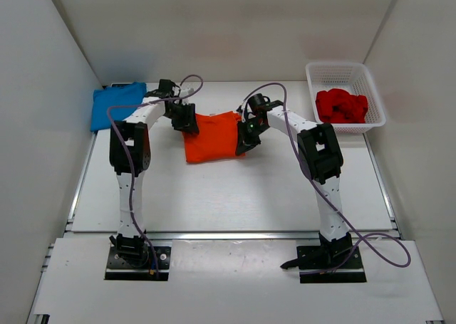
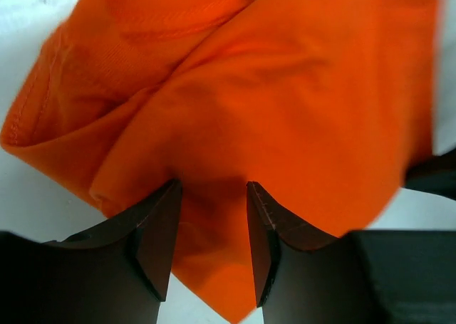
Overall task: Fold and stack the t-shirts
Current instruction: Smooth out wrinkles on the folded tshirt
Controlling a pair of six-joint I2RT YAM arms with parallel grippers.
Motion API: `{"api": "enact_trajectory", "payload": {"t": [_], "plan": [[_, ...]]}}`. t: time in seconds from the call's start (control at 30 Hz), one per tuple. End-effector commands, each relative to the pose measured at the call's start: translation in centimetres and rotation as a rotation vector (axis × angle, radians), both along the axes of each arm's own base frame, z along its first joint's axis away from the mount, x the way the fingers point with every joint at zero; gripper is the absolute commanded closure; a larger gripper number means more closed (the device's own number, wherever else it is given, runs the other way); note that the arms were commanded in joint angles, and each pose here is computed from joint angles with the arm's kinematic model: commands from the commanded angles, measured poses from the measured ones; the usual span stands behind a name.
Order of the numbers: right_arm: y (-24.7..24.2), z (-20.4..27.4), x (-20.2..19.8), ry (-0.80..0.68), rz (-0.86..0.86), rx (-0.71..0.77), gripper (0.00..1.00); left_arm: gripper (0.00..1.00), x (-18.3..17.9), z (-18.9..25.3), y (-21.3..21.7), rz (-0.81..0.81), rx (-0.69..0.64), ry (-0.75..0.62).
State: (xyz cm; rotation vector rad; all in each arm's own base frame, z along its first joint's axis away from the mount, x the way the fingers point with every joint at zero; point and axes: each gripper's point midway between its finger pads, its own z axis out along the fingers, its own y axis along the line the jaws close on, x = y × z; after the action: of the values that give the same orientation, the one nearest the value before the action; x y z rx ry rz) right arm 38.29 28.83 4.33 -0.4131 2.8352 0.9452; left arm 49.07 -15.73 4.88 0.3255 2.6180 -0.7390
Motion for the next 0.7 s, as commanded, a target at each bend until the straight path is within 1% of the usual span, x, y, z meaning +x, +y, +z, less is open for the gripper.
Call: {"api": "enact_trajectory", "payload": {"t": [0.0,0.07,0.1,0.17,0.27,0.3,0.33,0.37,0.43,0.47,0.53,0.67], "plan": [[-0.1,1.4,0.8,-0.04,-0.006,0.016,1.0,0.48,0.6,1.1,0.8,0.015,0.039,-0.036],[0.0,1.4,0.6,-0.041,0.001,0.014,1.0,0.46,1.3,0.1,2.8,0.067,0.132,-0.047],[-0.2,1.0,0.4,-0.028,-0.004,0.008,1.0,0.45,1.8,-0.2,3.1,0.081,0.144,-0.05],[0.1,1.2,0.5,-0.034,0.0,0.017,1.0,0.44,2.1,-0.1,4.0,0.108,0.144,-0.043],[0.2,1.1,0.3,-0.027,0.009,0.02,1.0,0.37,2.2,2.2,3.8,0.092,0.116,-0.086],[0.3,1.5,0.5,-0.04,0.011,0.027,0.99,0.32,2.6,3.7,3.9,0.095,0.11,-0.118],[0.2,1.4,0.4,-0.038,0.014,0.026,1.0,0.29,2.6,5.4,3.0,0.079,0.098,-0.156],[0.3,1.6,0.4,-0.042,0.013,0.029,1.0,0.24,2.7,6.6,2.6,0.069,0.074,-0.181],[0.4,1.8,0.5,-0.052,0.02,0.036,1.0,0.06,2.1,9.8,2.3,0.065,0.04,-0.227],[0.4,1.6,0.3,-0.045,0.025,0.035,1.0,0.02,1.8,10.3,2.2,0.059,0.022,-0.232],[1.0,2.2,0.4,-0.059,0.034,0.048,1.0,0.01,0.5,11.3,2.9,0.069,0.022,-0.229],[0.8,2.7,0.8,-0.07,0.03,0.059,1.0,0.01,-1.8,9.6,4.9,0.115,0.066,-0.158]]}}
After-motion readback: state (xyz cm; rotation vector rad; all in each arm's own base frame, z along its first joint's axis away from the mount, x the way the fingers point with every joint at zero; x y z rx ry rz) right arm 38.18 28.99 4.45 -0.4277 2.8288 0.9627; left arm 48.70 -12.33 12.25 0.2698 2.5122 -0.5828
